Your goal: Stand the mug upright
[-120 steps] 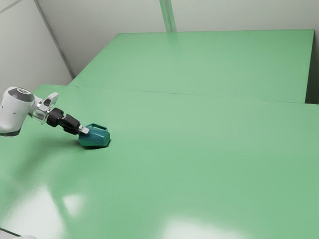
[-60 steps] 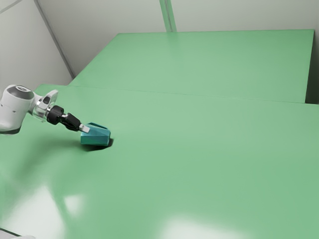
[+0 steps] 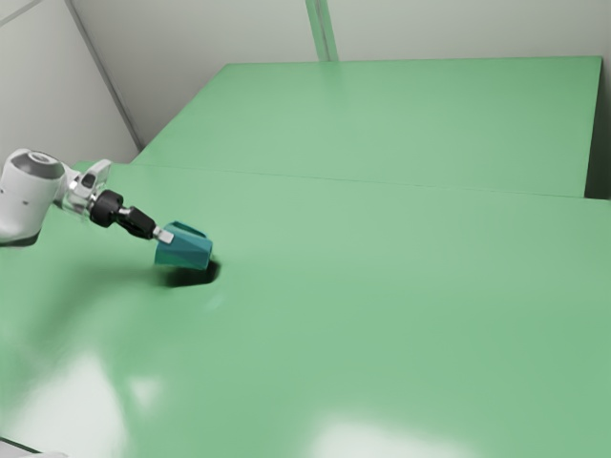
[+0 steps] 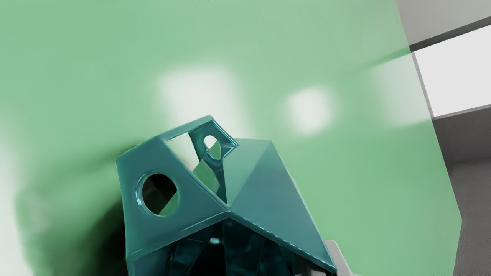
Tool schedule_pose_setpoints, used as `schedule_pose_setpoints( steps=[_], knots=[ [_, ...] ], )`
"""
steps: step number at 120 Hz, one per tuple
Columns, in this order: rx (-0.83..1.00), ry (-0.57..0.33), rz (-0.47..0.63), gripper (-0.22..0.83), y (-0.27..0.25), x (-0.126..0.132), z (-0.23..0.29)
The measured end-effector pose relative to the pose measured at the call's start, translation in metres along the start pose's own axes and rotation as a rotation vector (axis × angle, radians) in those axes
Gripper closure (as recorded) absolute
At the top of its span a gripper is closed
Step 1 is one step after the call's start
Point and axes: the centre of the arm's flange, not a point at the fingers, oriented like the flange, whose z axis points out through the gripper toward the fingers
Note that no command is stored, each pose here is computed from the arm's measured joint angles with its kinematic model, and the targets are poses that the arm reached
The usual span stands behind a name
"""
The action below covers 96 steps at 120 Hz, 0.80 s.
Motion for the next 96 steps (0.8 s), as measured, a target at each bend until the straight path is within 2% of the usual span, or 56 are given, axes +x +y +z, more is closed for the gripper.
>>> schedule_pose_setpoints(
  steps=[28,65,96],
  knots=[
    [0.114,-0.045,0.084,0.79,0.047,0.026,-0.002],
    [0.4,-0.24,0.189,0.79,0.123,0.056,0.031],
    [0.609,-0.35,0.22,0.79,0.163,0.071,0.063]
  ],
)
